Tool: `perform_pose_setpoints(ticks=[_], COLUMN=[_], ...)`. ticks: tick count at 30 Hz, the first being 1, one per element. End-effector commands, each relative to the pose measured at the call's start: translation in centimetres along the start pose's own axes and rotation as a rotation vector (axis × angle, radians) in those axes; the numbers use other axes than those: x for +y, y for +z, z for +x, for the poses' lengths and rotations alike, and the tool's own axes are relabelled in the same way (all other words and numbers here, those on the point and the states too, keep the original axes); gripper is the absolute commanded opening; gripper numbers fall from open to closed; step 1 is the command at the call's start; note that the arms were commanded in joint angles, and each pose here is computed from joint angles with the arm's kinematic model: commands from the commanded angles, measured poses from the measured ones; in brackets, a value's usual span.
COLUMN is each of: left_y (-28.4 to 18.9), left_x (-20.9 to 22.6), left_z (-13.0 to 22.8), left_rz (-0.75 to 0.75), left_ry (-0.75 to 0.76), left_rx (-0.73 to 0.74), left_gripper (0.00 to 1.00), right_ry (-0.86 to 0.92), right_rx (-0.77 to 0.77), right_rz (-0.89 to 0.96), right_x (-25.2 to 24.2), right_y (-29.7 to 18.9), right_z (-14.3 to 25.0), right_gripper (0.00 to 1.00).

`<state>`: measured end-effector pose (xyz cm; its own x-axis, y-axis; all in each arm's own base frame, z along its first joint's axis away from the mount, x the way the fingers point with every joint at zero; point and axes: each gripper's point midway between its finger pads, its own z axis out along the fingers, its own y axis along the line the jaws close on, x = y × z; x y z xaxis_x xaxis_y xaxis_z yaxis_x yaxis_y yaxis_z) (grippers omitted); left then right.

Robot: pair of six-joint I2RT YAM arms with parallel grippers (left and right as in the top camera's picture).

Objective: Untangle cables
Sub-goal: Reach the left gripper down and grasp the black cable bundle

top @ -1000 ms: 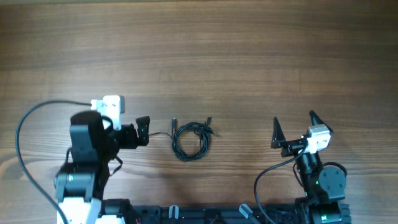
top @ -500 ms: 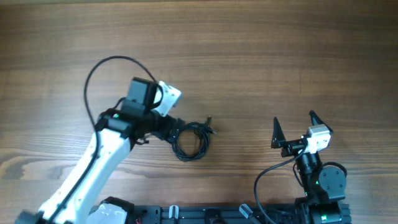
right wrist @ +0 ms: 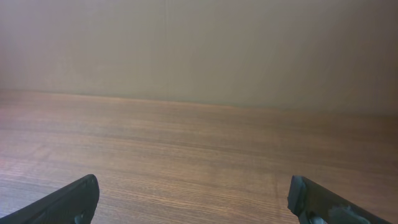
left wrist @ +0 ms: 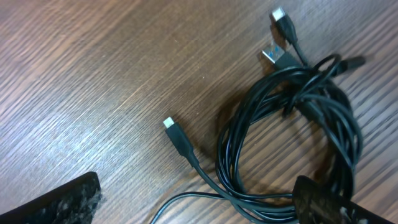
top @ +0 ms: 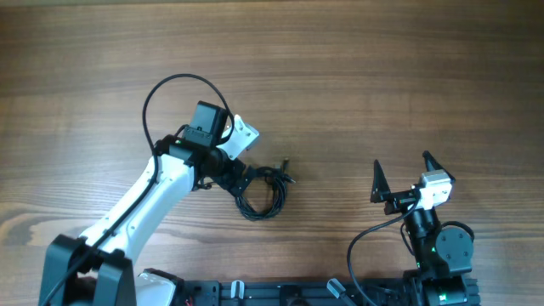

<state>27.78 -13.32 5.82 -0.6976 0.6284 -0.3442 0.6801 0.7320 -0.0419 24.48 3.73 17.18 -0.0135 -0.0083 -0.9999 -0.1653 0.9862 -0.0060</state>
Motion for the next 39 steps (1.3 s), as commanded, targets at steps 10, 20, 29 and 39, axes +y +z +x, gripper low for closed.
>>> perform_pose_setpoints(ticks=[10,20,29,39], left_y=[1.9,4.5,6.1,7.3], left_x=[-2.6,-2.9,-3.6,-4.1], left_z=[-2.6,-1.5,-1.3,-0.5], left_rz=[0.029,0.084,0.142,0.188], left_ry=[0.554,0.601,0.593,0.582], left_rx=[-0.048,0.003,0.0,0.026], left_gripper=[1.0,1.0,0.97,0.93], right_ry=[-0.017,-0.017,-0.017,-0.017], right_rx=[-0.012,-0.012,-0.011,-0.012], right_rz=[-0.01,-0.01,-0.01,-0.01], right_x=[0.2,0.2,0.2,0.2], right_y=[-0.1,-0.1,-0.1,-0.1], right_z=[-0.2,-0.2,-0.2,-0.2], right_gripper=[1.0,1.0,1.0,1.0])
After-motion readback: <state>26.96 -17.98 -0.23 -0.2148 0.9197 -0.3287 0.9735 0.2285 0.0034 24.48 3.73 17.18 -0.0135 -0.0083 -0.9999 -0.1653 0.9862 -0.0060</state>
